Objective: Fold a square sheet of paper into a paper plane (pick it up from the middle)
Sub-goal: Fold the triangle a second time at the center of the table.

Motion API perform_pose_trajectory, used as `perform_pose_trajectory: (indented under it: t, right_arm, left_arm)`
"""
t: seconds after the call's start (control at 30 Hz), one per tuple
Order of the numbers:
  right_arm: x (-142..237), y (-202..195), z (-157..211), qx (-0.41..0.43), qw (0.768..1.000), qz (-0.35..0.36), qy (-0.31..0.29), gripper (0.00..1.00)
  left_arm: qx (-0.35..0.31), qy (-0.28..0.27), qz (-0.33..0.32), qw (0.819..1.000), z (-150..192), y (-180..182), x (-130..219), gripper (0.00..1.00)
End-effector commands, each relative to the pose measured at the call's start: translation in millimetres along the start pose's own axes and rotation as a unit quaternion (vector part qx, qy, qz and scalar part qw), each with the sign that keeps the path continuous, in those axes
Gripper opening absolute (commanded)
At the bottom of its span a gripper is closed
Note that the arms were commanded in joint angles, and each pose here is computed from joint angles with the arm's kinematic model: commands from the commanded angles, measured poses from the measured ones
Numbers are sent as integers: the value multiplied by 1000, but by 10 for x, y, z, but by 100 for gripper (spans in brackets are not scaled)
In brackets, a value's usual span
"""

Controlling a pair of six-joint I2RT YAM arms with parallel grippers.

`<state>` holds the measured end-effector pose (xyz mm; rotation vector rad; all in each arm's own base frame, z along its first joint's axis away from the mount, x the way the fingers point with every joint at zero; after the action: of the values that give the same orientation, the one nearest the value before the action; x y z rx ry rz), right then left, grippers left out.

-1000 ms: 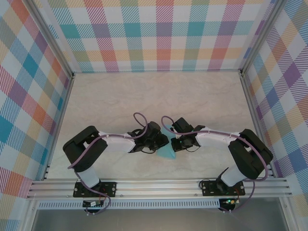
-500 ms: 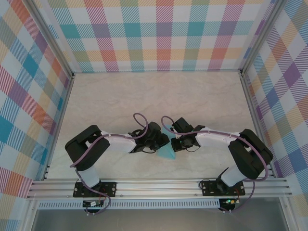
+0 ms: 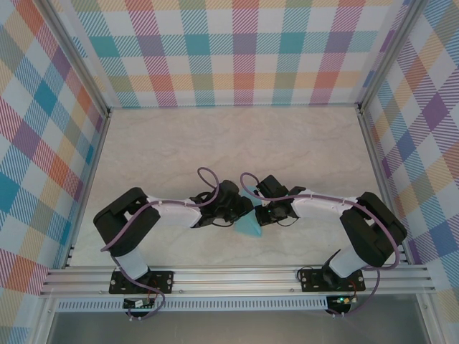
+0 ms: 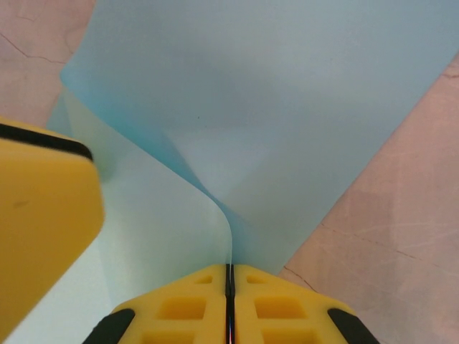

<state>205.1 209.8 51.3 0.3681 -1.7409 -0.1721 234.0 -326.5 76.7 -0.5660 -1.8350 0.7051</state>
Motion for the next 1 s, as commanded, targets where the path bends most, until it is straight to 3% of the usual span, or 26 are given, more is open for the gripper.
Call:
perform_pose_trajectory:
  t: [0.0, 0.3, 0.57, 0.97]
  right_arm:
    - [-64, -63, 39, 1, 1000, 10, 10, 9]
    - [-78, -53, 31, 0, 1000, 9, 10, 9]
    - [-97, -49, 19, -2, 1000, 9, 11, 9]
    - [-81, -59, 16, -5, 1000, 15, 11, 12]
  left_arm:
    - [-14, -13, 30, 999, -45, -228, 47, 29]
    - [4, 15, 2, 1000, 65, -32, -164, 30]
    - [10, 15, -67, 998, 147, 276, -81, 28]
    - [-5, 26, -68, 997, 197, 329, -134, 28]
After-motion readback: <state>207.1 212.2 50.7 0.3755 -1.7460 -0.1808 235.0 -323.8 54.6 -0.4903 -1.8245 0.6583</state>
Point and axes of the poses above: each hand's point on the last joint's axis, 136 mm out from that joint toward the fingers, its own x axis back along the fingers, its own y axis along the line the jaws close on, z = x × y, the point moved 4 cm from there along x, back along the fingers, and after that the axes turned 13 degrees about -x, right-handed, at the moved point
